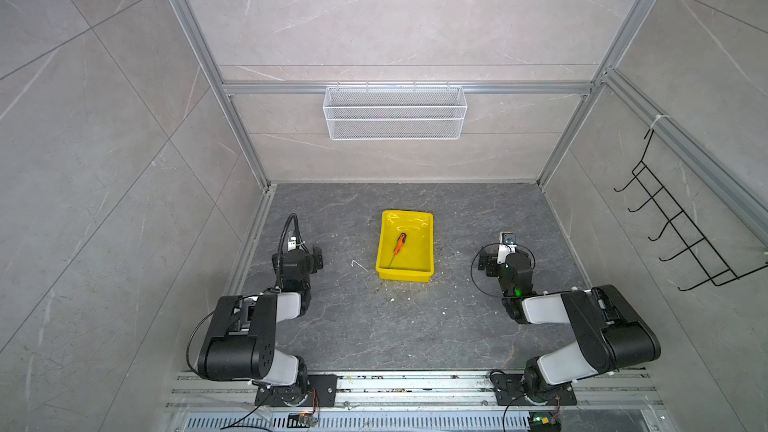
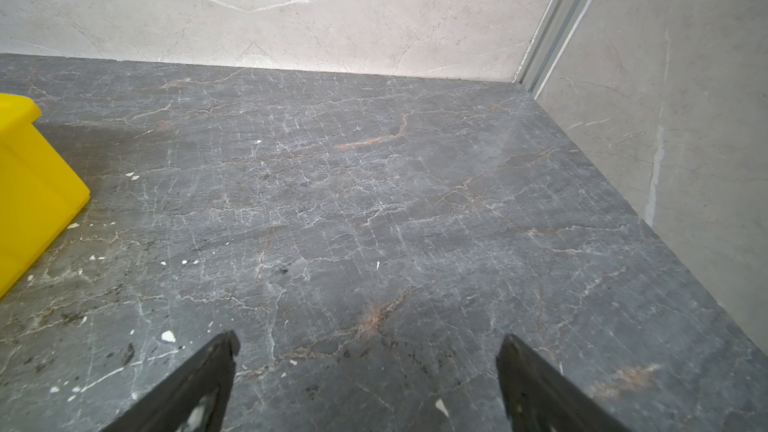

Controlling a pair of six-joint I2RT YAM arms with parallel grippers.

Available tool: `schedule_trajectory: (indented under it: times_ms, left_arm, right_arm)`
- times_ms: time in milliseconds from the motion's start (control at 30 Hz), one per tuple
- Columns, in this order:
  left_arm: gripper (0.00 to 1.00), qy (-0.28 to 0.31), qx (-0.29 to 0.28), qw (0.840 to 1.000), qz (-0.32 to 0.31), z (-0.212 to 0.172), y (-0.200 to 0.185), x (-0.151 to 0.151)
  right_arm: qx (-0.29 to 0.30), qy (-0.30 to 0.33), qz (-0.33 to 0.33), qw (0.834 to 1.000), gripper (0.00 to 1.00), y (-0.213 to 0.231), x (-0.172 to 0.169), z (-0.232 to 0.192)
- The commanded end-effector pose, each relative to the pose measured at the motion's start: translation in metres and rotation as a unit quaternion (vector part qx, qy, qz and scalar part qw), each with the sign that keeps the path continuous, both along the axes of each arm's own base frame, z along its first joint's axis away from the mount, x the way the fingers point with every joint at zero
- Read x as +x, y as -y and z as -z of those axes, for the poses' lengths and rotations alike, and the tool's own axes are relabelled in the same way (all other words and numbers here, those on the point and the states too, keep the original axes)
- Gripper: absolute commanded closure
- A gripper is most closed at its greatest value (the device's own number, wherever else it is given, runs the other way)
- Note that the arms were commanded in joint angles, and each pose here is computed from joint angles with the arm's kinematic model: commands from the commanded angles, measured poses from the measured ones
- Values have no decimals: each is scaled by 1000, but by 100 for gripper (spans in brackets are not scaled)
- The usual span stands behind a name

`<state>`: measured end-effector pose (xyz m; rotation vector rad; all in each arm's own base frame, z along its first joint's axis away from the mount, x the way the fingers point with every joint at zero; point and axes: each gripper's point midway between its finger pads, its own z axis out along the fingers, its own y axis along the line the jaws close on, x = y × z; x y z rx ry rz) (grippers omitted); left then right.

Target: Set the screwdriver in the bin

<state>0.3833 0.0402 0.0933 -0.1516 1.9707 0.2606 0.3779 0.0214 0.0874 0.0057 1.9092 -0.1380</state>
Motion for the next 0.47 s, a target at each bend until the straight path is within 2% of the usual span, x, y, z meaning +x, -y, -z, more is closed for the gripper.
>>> schedule_trajectory:
  times_ms: [0,433]
  left_arm:
    - [0,-3,-27,1000,16,0,5,5]
    - [0,-2,-27,1000,15,-1,4,5]
  right_arm:
    - [1,11,-3,1000,1,-1,7,-9]
    - [17,-2,-18,1000,1,0,10,-6]
